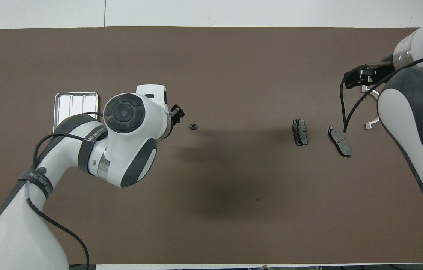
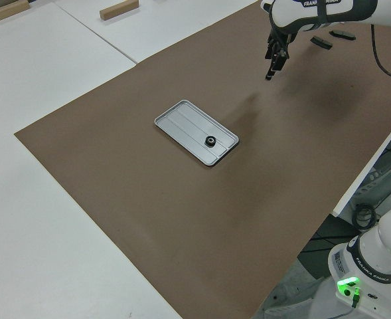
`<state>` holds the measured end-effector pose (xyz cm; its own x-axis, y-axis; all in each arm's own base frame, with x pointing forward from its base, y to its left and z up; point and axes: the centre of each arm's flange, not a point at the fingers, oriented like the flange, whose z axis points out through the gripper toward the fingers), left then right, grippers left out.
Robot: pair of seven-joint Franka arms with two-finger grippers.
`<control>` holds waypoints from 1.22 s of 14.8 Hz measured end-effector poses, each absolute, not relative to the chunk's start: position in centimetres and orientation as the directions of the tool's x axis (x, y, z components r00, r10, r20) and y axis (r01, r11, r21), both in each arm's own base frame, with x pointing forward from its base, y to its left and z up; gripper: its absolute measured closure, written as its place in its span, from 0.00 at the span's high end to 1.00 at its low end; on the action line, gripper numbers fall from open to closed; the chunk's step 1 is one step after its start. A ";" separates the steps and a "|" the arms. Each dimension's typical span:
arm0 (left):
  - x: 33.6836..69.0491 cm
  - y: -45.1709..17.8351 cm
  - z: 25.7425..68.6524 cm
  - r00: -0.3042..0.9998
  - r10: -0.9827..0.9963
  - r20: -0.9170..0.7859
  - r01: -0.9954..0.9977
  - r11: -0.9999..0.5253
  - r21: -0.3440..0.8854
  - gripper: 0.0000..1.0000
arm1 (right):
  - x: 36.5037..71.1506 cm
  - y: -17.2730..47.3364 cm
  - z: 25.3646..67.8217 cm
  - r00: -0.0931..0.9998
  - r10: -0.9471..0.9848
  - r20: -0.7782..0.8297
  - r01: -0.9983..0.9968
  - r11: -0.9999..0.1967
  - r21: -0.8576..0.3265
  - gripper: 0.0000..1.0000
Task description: Pick bearing gear from pile to tray
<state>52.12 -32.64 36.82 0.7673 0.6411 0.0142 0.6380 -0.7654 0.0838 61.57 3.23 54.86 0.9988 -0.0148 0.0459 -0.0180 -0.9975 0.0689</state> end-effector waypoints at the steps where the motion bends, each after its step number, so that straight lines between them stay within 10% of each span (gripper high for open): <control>1: 51.5 -34.1 35.4 0.762 0.648 0.009 0.646 -0.760 0.073 0.81 | 60.2 3.8 55.9 1.000 -0.009 0.024 -0.010 -0.997 0.077 1.00; 18: 54.0 -37.3 31.4 0.719 0.691 0.077 0.682 -0.722 0.114 0.80 | 53.2 7.8 59.7 0.998 0.000 -0.067 0.000 -1.000 0.002 1.00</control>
<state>54.04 -37.30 31.44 0.7189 0.6909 0.0769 0.6820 -0.7224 0.1140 53.15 7.76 59.68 0.9977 0.0000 -0.0674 0.0001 -1.0000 0.0019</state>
